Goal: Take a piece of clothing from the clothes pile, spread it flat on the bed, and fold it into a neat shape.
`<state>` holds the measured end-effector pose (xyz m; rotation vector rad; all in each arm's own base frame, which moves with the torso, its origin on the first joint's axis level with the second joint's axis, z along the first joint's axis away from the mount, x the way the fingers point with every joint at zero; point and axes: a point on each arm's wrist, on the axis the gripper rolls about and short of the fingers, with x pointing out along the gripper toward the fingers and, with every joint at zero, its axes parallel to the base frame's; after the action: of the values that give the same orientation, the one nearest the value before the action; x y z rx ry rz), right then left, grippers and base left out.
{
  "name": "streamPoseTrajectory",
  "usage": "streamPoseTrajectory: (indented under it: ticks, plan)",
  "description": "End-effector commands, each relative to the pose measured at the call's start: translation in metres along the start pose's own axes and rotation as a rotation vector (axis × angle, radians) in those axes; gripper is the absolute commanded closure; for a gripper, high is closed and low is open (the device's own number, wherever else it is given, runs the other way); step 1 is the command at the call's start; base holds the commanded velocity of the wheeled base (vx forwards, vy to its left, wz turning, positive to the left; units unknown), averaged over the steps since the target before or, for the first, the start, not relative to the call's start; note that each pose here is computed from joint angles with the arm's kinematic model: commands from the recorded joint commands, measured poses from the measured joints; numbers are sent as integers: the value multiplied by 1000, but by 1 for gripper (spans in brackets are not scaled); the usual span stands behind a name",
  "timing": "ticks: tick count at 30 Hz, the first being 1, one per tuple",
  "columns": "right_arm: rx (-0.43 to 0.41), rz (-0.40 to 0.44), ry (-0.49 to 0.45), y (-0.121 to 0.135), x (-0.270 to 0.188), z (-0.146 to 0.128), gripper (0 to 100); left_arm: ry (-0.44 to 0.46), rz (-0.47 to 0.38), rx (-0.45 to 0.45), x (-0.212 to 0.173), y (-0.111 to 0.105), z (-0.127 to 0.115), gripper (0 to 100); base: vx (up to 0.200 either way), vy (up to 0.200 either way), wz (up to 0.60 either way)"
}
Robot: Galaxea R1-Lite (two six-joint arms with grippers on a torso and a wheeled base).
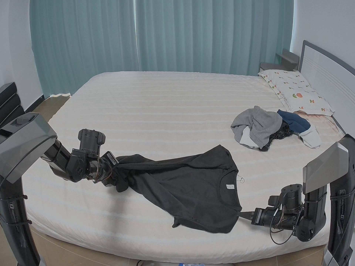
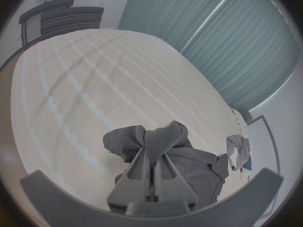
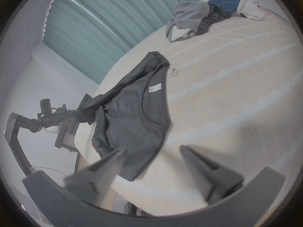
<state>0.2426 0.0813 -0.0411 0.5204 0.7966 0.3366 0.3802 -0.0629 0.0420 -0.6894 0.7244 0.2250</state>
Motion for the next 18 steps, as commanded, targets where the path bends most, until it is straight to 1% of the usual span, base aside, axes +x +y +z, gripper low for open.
streamPoseTrajectory:
  ticks: [1,2,4,7,12,17,18]
  plan:
    - [1,36,3,6,15,-3,0,-6,-7,-3,-1,-2,2,100,0,0,0]
    - [18,51,-5,9,20,-1,0,-7,-8,-4,-1,-2,2,100,0,0,0]
    - [21,59,0,11,27,-3,0,-7,-8,-4,-1,-2,2,100,0,0,0]
    - [3,70,4,17,35,-7,0,-5,-8,-4,0,-2,2,100,0,0,0]
    - [1,69,-2,17,40,-7,0,3,1,-3,4,0,-1,100,0,0,0]
    - [-8,49,12,20,47,-10,0,6,3,-2,5,1,-2,100,0,0,0]
    - [-13,20,4,20,51,-11,0,6,3,-2,5,1,-2,100,0,0,0]
